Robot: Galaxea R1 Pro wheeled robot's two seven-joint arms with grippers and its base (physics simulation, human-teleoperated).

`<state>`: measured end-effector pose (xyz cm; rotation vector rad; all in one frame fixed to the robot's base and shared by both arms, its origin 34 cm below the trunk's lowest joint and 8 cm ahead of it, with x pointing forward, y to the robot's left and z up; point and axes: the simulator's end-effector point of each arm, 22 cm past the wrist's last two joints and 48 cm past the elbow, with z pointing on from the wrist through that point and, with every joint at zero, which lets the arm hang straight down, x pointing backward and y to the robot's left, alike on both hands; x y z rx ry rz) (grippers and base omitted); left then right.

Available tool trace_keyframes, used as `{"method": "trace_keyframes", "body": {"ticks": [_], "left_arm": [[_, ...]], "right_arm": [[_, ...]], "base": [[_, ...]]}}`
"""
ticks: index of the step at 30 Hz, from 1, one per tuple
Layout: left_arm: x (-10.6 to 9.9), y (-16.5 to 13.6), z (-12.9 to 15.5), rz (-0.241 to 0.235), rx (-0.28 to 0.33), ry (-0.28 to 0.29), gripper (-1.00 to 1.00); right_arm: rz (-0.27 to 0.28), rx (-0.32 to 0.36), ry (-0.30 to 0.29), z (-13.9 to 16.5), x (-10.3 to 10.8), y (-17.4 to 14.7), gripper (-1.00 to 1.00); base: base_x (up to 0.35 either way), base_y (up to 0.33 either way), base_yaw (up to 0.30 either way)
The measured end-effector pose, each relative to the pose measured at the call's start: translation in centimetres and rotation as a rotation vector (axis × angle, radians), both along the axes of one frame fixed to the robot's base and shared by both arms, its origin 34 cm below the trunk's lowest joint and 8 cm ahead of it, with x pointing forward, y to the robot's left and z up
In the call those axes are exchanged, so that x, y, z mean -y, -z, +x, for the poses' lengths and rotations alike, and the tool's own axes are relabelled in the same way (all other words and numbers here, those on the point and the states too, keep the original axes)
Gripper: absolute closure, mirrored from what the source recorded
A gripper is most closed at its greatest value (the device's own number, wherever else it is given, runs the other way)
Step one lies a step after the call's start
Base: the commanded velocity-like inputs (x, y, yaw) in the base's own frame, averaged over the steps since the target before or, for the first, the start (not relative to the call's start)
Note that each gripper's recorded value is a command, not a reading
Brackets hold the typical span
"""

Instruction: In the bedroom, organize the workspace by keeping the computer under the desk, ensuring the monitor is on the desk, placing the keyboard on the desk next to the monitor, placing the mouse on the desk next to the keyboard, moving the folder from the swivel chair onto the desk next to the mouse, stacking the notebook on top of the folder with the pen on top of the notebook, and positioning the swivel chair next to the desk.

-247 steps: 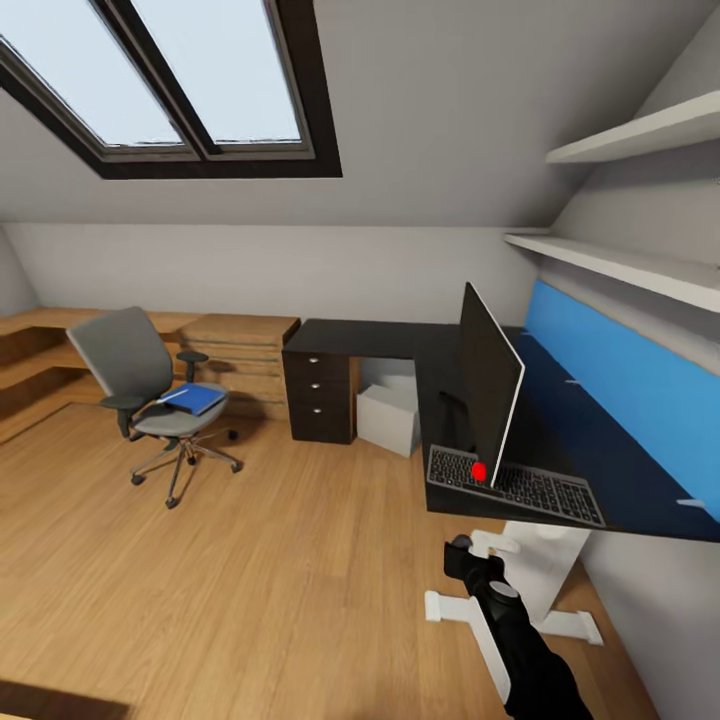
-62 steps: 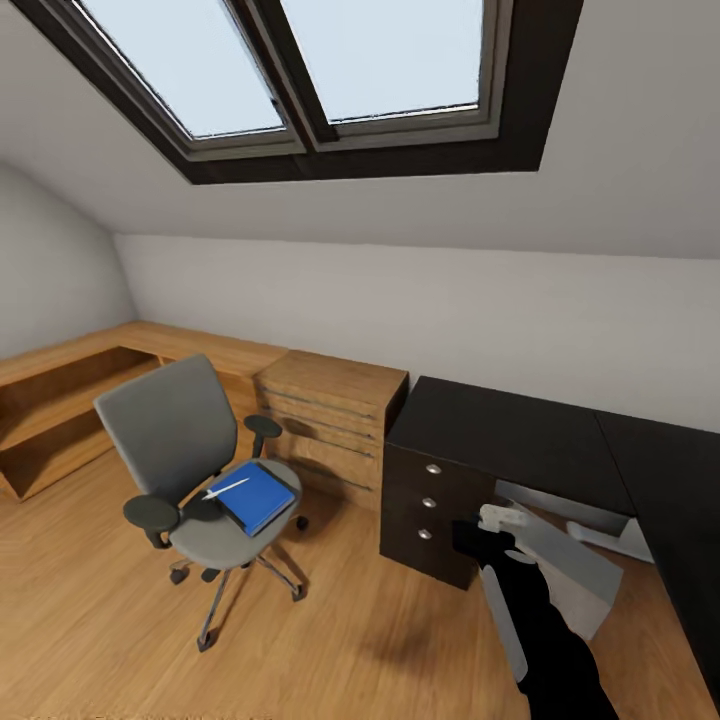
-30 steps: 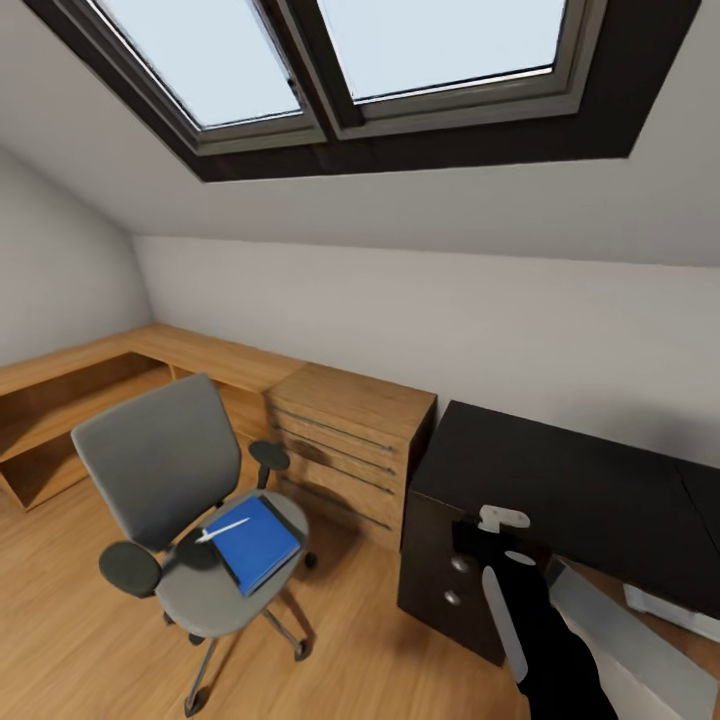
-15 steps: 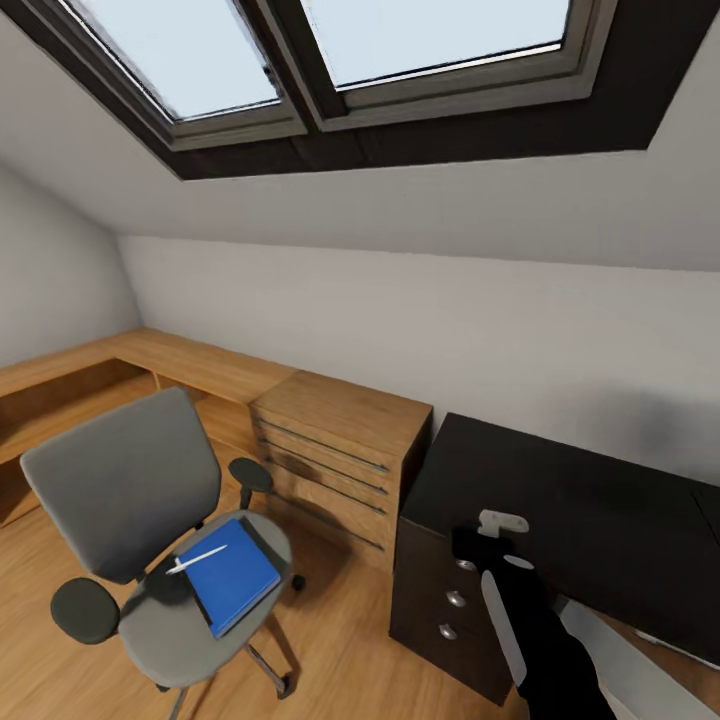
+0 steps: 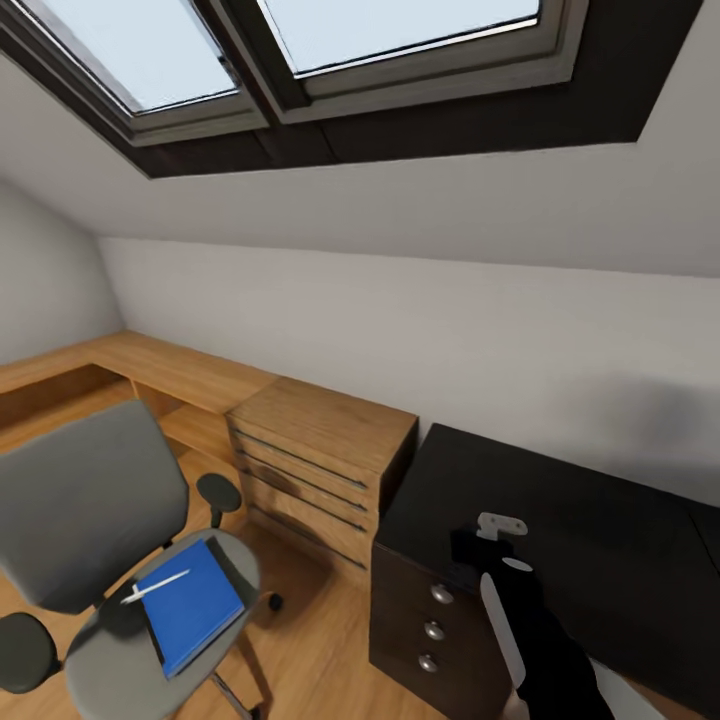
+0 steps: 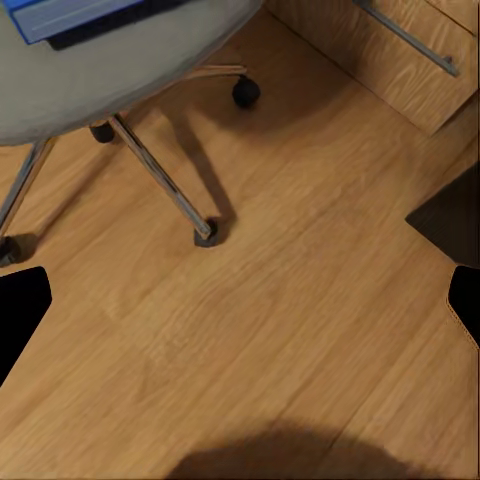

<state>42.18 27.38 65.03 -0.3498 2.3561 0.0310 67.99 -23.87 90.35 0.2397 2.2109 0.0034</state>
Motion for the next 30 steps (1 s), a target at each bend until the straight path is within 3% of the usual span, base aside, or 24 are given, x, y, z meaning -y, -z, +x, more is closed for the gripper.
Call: {"method": "trace_keyframes", "body": {"ticks": [18, 30], "left_arm": [[0.0, 0.0, 0.0, 0.0, 0.0, 0.0, -1.0], [0.0, 0.0, 0.0, 0.0, 0.0, 0.0, -1.0]], "right_arm": [[-0.001, -0.011, -0.005, -0.2, -0.2, 0.5, 1.0], [-0.001, -0.027, -0.01, -0.4, -0.4, 1.2, 1.0]], "base": [[0.318, -0.01, 0.0], [0.04, 0.0, 0.0]]}}
